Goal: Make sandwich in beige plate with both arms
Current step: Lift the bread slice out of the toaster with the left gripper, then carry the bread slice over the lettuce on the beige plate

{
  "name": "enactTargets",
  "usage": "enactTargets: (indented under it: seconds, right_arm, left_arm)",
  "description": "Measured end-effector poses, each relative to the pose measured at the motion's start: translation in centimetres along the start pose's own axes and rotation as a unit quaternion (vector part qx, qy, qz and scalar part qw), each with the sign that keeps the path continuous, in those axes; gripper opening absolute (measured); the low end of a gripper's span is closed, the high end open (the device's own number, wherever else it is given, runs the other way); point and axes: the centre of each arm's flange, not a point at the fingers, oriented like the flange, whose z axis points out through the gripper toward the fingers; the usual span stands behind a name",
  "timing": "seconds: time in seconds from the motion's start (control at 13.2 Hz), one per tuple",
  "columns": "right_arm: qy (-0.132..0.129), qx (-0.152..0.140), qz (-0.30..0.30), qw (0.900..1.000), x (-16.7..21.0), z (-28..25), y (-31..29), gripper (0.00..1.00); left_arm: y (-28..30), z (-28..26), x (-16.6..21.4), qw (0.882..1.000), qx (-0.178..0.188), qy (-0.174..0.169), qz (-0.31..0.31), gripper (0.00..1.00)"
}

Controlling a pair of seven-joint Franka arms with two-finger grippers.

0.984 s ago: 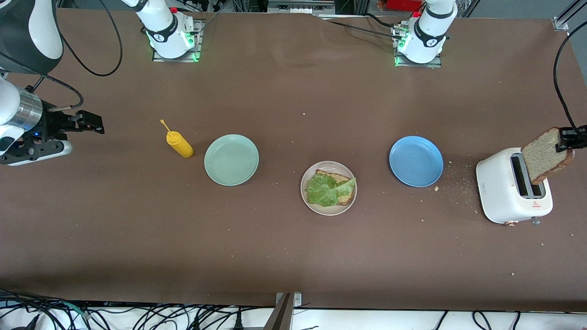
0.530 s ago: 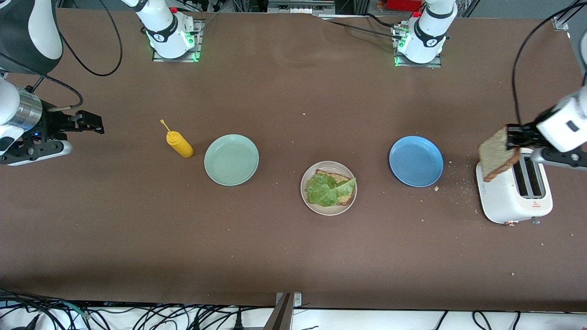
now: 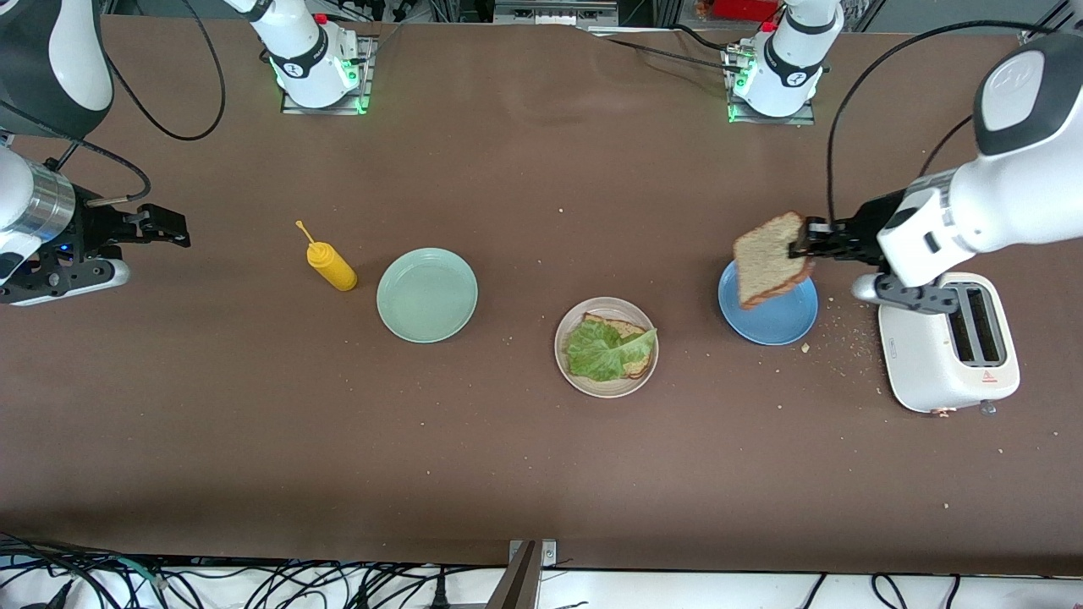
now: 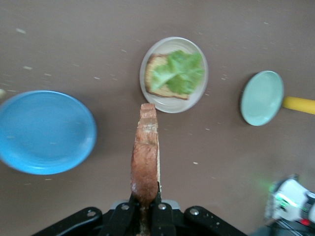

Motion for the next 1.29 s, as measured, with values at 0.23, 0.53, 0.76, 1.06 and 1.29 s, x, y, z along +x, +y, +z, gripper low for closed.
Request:
enactTargets:
  seconds: [0.23,0.53,0.76,1.06,1.29]
  right_arm:
    - [0.000,0.000,0.000,1.000,0.0,0.0,0.0,1.00]
    - [0.000,0.000,0.000,1.000,0.0,0.0,0.0,1.00]
    - [0.000,0.000,0.003,1.000,0.0,0.0,-0.2,1.00]
    - [0.000,0.000,0.008,1.000,0.1,0.0,-0.4,1.00]
    - [0.000,0.000,0.009,1.000,0.1,0.0,-0.4,1.00]
  left_arm:
    - [1.7,4.1,2.6,0.997,-0.079,-0.010,-0.001,0.08]
    - [5.1,9.5,5.5,0.989,-0.151,0.008,-0.008,0.08]
    - [6.0,12.1,6.8,0.981,-0.190,0.014,-0.025,0.08]
    - [5.6,16.2,8.3,0.978,-0.208,0.016,0.001,0.08]
    - [3.5,19.6,9.6,0.969,-0.237,0.022,0.066,0.08]
